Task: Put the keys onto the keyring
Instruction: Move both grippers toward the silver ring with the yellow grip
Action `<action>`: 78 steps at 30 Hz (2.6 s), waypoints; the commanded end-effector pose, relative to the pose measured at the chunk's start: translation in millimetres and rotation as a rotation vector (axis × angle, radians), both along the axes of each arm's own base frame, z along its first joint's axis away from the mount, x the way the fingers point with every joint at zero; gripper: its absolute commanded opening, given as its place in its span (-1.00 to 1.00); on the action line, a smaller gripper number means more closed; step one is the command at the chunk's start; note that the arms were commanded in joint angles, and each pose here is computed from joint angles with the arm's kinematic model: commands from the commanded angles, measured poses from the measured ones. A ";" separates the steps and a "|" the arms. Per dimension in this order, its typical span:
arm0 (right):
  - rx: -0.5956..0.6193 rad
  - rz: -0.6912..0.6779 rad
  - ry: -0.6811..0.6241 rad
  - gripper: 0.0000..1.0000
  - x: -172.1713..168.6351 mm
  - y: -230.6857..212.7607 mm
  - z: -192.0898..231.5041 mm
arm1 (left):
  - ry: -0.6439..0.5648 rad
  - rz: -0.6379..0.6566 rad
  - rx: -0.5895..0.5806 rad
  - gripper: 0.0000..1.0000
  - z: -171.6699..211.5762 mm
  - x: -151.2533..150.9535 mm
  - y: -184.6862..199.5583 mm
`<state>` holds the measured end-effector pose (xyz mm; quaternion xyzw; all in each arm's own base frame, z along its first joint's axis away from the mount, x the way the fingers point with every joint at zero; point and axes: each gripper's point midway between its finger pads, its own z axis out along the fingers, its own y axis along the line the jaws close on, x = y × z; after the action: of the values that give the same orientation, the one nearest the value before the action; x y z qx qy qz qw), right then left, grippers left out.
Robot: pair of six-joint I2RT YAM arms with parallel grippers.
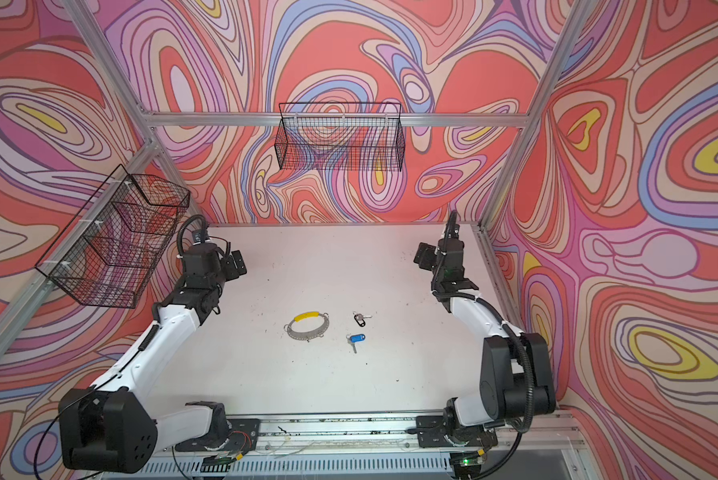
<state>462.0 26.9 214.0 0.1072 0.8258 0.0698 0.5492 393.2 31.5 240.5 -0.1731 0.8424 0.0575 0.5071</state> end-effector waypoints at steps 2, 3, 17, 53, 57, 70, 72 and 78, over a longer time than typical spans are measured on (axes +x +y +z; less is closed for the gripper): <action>-0.007 0.196 0.101 0.76 0.5 74.7 4.1 | 0.295 -0.039 -0.165 0.85 -42.0 -40.3 -24.8; -0.014 0.228 0.127 0.76 0.0 90.1 0.4 | 0.315 -0.077 -0.184 0.78 -43.6 -40.8 -32.0; 0.121 0.732 0.559 0.73 -58.7 263.5 -88.3 | 0.613 -0.471 -0.571 0.43 -103.0 -75.8 -137.2; 0.193 0.895 0.974 0.52 -146.3 343.4 -189.2 | 0.786 -0.278 -0.751 -0.13 -232.1 -112.4 -166.7; 0.274 0.924 0.975 0.51 -151.3 352.1 -181.7 | 0.780 -0.281 -0.798 -0.25 -241.9 -113.3 -172.0; 0.482 0.995 0.900 0.37 -152.3 374.4 -138.5 | 0.790 -0.254 -0.826 -0.36 -258.3 -125.0 -170.7; 0.504 0.996 0.897 0.30 -152.1 374.1 -137.1 | 0.796 -0.250 -0.824 -0.36 -260.9 -126.0 -170.3; 0.577 0.968 0.872 0.16 -146.2 364.5 -134.0 | 0.827 -0.235 -0.831 -0.37 -272.0 -132.3 -169.2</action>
<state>323.6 368.4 43.6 -0.0898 0.9111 0.4018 0.0191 311.4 -149.4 21.8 -0.1901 0.9155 -0.3312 0.1262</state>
